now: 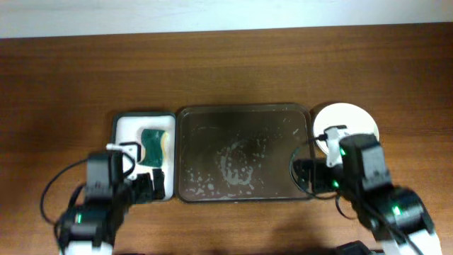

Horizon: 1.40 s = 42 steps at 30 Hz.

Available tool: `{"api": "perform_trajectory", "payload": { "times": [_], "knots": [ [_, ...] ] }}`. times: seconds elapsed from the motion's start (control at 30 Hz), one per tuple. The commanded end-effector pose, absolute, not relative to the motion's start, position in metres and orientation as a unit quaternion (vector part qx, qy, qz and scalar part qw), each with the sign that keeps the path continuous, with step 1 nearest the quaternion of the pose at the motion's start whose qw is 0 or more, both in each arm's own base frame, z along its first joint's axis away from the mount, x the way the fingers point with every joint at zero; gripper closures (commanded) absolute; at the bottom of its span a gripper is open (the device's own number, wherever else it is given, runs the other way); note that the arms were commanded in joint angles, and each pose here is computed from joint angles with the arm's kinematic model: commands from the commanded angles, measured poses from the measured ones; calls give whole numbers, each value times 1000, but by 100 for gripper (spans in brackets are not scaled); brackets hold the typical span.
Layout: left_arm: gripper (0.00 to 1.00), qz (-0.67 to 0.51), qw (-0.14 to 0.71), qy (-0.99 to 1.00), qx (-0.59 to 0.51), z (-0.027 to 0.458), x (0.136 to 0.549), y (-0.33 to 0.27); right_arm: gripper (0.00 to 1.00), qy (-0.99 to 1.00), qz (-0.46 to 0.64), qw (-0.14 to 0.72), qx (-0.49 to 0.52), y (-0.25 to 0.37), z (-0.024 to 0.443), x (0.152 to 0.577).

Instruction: Clean dirty plates on tray and stack at the side

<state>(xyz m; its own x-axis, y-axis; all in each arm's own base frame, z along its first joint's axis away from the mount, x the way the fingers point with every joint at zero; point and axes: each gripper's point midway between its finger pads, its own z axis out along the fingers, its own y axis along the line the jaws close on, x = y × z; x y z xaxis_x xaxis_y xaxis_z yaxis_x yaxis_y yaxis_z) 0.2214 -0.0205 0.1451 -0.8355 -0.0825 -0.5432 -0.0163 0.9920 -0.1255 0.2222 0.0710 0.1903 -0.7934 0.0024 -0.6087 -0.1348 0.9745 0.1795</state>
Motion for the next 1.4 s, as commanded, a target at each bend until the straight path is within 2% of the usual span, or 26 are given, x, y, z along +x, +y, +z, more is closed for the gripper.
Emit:
{"api": "perform_trajectory", "payload": {
  "times": [0.0, 0.07, 0.5, 0.53, 0.63, 0.87, 1.23, 1.37],
  "knots": [
    [0, -66, 384, 921, -14, 169, 212, -22, 1, 922, 103, 372, -25, 62, 207, 210],
    [1, -67, 417, 907, -12, 183, 208, -22, 1, 917, 106, 385, -25, 61, 212, 207],
    [1, -67, 416, 907, -12, 182, 208, -22, 1, 909, 93, 406, -14, 50, 219, 205],
    [1, -67, 416, 907, -12, 182, 208, -22, 1, 899, 53, 435, 2, 30, 227, 206],
    [1, -67, 416, 907, -12, 182, 208, -22, 1, 870, 45, 489, 37, 13, 238, 198],
    [1, -67, 416, 907, -12, 182, 208, -22, 1, 768, 61, 636, 54, 5, 224, 199],
    [1, -67, 416, 907, -12, 182, 208, -22, 1, 649, 78, 756, 38, 9, 214, 243],
    [1, -67, 416, 907, -12, 182, 208, -22, 1, 668, 45, 742, -11, 14, 201, 245]
  ]
}}
